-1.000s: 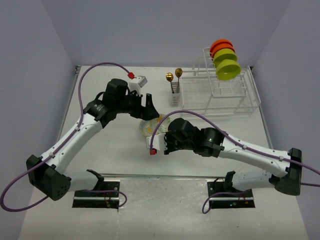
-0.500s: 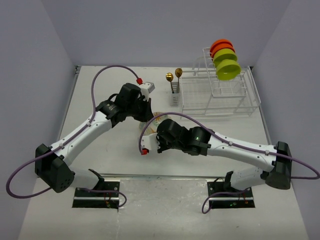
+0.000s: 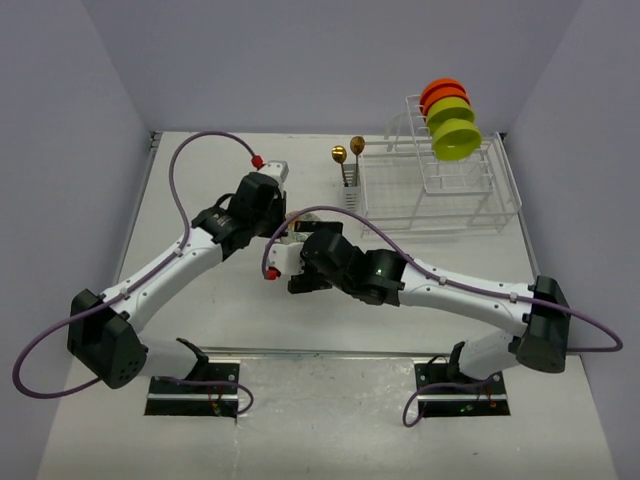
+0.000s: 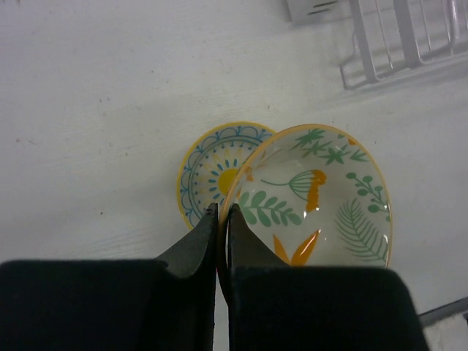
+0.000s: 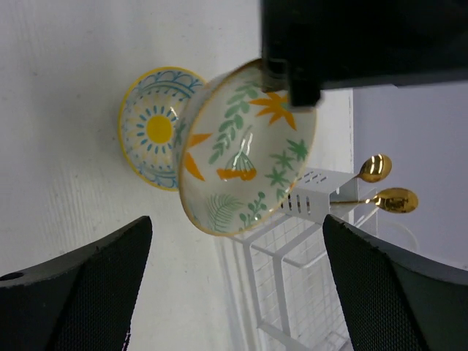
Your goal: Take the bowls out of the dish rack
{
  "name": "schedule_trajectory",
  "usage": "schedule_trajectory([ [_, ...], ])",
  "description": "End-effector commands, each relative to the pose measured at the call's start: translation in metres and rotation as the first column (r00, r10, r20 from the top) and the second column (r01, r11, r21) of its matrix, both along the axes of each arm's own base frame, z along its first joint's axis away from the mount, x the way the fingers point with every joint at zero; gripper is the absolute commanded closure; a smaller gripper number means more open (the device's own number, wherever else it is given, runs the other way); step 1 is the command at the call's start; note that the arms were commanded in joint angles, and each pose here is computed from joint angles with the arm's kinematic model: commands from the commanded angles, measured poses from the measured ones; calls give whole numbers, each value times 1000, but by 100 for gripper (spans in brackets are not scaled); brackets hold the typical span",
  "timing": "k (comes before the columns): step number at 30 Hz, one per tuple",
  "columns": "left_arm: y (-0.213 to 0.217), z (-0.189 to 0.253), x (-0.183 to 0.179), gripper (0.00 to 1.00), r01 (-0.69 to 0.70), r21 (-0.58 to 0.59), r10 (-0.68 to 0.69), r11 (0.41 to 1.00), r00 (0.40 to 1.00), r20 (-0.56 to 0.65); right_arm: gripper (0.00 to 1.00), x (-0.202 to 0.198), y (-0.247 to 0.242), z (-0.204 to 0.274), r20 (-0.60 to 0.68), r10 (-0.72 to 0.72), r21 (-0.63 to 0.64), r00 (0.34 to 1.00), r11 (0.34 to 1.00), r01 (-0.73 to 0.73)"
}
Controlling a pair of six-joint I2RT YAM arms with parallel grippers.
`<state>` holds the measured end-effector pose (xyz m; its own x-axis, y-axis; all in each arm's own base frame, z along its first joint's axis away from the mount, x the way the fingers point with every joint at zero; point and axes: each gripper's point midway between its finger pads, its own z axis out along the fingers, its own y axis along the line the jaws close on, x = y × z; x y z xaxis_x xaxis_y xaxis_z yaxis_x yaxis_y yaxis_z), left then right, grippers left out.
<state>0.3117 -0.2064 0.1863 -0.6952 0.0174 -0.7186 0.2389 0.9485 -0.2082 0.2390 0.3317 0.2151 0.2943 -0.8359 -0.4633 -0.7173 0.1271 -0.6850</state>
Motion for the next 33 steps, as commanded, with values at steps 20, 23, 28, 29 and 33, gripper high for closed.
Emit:
schedule_trajectory([
  [20, 6, -32, 35, 100, -243, -413, 310, 878, 945, 103, 1, -46, -128, 107, -345, -85, 853, 935, 386, 350],
  [23, 5, -37, 33, 100, -235, -425, 301, 874, 949, 95, 1, -46, -128, 103, -345, -82, 850, 935, 395, 349],
  [28, 7, -43, 29, 100, -241, -443, 309, 863, 947, 85, 1, -45, -125, 95, -351, -86, 837, 933, 418, 353],
  [29, 8, -44, 28, 100, -243, -445, 311, 862, 947, 84, 1, -45, -124, 94, -352, -86, 835, 932, 420, 354],
  [33, 11, -46, 26, 100, -248, -447, 315, 859, 945, 82, 1, -47, -126, 93, -350, -79, 839, 933, 417, 350],
])
